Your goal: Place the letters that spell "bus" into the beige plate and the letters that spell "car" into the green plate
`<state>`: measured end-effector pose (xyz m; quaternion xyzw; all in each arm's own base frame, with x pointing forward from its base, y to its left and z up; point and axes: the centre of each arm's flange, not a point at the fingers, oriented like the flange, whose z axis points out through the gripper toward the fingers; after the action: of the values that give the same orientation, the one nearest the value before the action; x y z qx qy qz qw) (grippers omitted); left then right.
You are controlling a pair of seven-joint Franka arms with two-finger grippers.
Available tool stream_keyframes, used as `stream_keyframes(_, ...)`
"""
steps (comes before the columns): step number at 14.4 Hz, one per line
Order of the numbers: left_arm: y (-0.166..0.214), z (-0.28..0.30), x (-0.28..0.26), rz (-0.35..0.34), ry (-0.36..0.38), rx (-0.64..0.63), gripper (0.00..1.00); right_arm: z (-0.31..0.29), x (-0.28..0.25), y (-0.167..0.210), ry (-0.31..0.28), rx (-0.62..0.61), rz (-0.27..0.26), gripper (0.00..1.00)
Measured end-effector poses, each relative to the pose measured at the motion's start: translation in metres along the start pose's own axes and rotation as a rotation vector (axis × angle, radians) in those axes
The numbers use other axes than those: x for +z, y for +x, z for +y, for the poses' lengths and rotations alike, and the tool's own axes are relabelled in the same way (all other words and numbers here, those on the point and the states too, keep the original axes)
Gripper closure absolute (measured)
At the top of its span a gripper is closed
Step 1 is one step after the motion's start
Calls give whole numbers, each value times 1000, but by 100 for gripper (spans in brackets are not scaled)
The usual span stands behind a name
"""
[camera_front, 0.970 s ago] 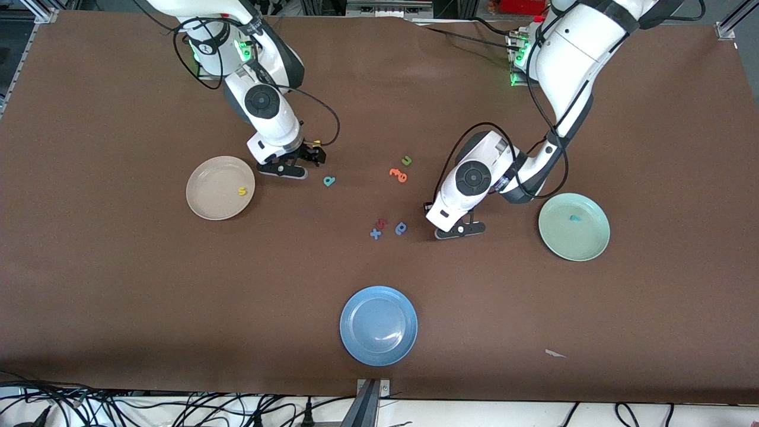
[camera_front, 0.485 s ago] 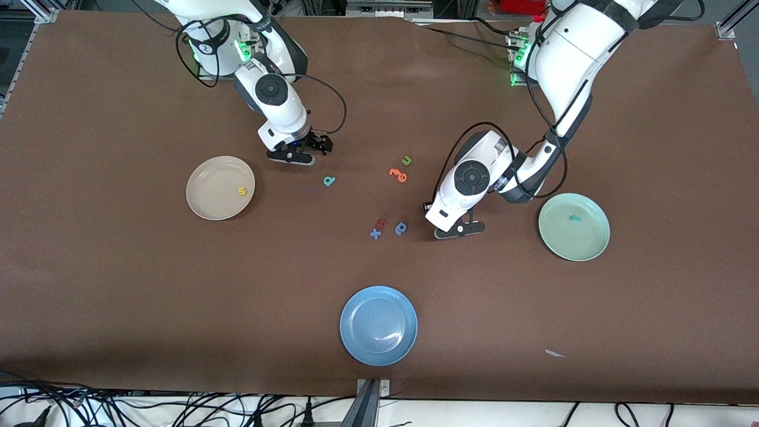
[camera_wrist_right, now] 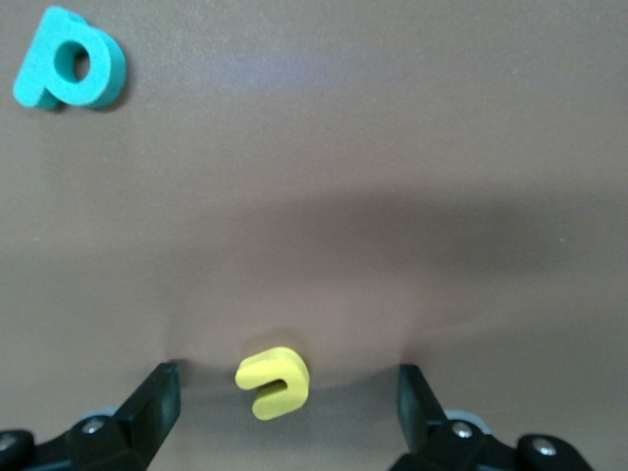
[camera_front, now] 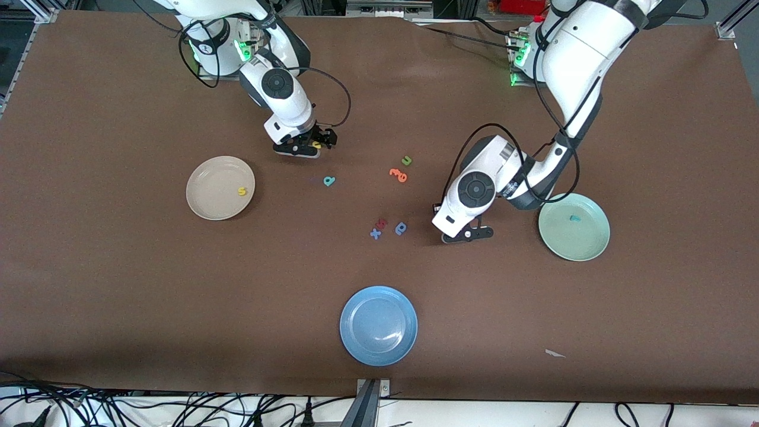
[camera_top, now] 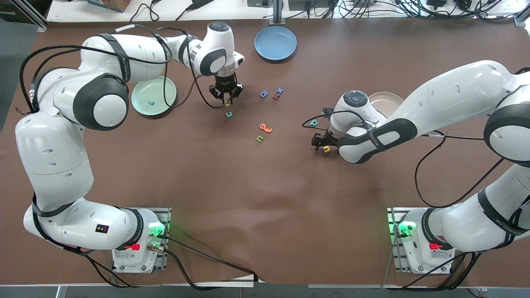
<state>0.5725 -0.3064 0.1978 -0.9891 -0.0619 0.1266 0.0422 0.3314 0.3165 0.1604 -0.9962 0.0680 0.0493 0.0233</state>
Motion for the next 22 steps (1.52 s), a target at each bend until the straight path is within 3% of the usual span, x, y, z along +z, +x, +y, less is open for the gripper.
stream_keyframes(1,10,-14,-9,-17,14,27,69,0,0,-1,-1,-8,3,5)
stream_keyframes(2,20,-32,-16,-34,22,62,69,0,0,-1,-1,-16,6,14)
stream_keyframes(6,58,-124,-34,-80,20,200,69,-5,-4,-3,13,-38,23,59)
stream_keyframes(7,65,-148,-39,-76,34,227,69,-6,-4,-4,12,-44,26,65)
stream_keyframes(12,83,-236,-47,-80,25,321,69,-6,-5,-4,7,-55,28,65)
stream_keyframes(14,80,-256,-45,-44,27,321,69,2,-13,7,-32,-72,23,65)
stream_keyframes(18,58,-282,-33,52,14,300,69,25,-80,66,-179,-131,-17,65)
stream_keyframes(21,40,-301,-13,113,-4,280,69,51,-117,108,-203,-213,-45,65)
stream_keyframes(22,36,-305,-8,114,-6,278,64,69,-120,123,-201,-238,-55,65)
